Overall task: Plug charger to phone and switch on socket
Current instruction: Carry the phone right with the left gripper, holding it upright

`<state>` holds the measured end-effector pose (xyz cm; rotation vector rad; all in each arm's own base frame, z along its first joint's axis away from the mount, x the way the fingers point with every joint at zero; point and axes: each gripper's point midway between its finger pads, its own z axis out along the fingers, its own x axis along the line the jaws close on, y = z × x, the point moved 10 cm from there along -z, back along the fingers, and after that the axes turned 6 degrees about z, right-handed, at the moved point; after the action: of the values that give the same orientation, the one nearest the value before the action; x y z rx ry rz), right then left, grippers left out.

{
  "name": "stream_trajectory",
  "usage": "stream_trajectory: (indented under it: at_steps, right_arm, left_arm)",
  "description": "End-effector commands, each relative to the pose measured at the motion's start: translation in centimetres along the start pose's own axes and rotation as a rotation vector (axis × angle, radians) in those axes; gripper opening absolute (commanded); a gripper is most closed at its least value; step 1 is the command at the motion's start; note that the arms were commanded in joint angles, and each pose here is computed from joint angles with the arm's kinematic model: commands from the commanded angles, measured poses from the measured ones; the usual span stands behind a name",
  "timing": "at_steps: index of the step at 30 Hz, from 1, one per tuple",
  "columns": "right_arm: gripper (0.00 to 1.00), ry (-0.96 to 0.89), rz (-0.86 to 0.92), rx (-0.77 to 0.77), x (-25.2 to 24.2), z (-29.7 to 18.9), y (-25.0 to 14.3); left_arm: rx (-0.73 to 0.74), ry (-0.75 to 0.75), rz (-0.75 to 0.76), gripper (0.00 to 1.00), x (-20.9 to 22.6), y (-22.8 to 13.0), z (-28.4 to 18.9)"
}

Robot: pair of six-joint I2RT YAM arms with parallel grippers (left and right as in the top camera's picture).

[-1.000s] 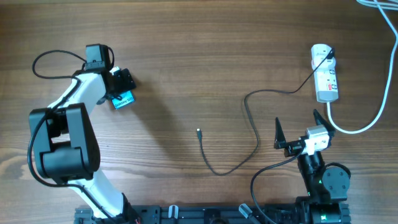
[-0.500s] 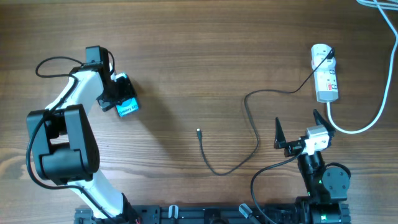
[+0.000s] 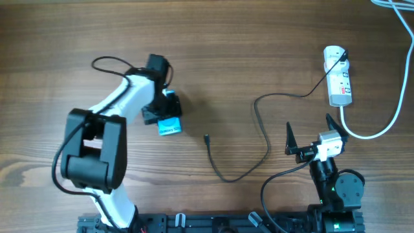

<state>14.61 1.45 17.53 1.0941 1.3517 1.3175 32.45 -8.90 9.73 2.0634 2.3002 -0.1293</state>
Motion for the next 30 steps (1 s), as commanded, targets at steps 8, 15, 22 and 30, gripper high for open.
stream_trajectory:
  at_steps: [8,15,22,30]
  right_arm:
    - [1.00,-0.004,0.003,-0.010,0.0,0.0,0.1]
    - [1.00,-0.004,0.003,-0.010,0.0,0.0,0.1]
    - [1.00,-0.004,0.002,-0.010,0.0,0.0,0.1]
    - [1.00,-0.004,0.003,-0.010,0.0,0.0,0.1]
  left_arm:
    - [0.036,-0.004,-0.011,1.00,-2.3,-1.5,2.8]
    - [-0.003,-0.009,-0.002,0.92,-2.6,-1.0,2.8]
    - [-0.086,0.141,0.061,0.95,-3.5,-1.5,3.2]
    - [-0.126,0.157,0.048,0.98,-3.6,-1.1,3.2]
